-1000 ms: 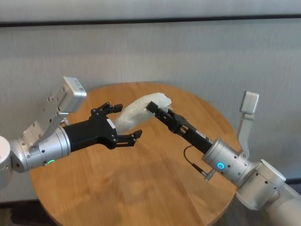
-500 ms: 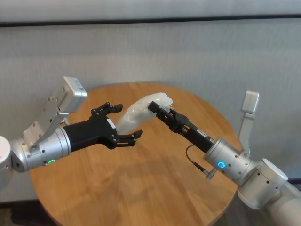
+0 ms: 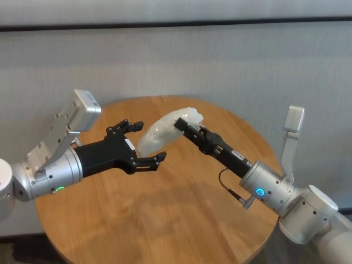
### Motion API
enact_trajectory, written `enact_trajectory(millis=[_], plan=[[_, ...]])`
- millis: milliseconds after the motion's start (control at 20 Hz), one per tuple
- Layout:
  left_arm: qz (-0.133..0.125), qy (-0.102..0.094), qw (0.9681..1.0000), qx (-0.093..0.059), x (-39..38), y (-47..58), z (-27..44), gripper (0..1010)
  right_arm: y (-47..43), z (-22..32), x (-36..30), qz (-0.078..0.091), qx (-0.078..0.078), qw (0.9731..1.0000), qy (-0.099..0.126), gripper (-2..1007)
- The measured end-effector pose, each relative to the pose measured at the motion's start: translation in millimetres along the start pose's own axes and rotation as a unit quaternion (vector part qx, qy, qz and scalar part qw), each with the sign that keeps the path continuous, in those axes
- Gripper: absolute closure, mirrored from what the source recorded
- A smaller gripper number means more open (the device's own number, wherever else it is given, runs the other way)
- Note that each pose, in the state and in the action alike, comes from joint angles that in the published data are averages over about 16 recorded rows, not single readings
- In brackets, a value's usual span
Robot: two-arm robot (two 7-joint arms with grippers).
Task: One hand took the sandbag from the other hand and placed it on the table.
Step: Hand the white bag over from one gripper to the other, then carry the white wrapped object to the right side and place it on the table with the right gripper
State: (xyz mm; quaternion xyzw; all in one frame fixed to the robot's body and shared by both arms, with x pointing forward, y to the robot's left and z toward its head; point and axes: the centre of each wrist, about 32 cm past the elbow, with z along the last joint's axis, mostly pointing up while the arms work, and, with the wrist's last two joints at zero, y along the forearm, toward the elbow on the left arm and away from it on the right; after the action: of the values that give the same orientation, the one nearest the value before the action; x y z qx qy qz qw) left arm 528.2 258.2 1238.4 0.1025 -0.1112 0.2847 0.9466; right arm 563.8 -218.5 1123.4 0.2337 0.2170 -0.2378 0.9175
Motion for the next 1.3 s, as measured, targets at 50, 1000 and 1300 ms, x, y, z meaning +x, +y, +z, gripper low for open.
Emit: enact_trajectory(millis=[50, 1000, 1300], plan=[[0.000, 0.000, 1.0000, 0.000, 0.0, 0.0, 0.0, 8, -0.1, 0.0, 0.1, 0.000, 0.000, 1.0000, 0.000, 462], [0.162, 0.017, 0.9863, -0.023, -13.9, 4.0, 2.1, 8, -1.9, 0.1, 1.9, -0.008, 0.004, 1.0000, -0.002, 462], [0.202, 0.048, 0.9781, -0.016, -19.5, 4.6, -1.0, 8, -2.3, 0.2, 2.6, -0.009, 0.006, 0.9999, -0.002, 462]])
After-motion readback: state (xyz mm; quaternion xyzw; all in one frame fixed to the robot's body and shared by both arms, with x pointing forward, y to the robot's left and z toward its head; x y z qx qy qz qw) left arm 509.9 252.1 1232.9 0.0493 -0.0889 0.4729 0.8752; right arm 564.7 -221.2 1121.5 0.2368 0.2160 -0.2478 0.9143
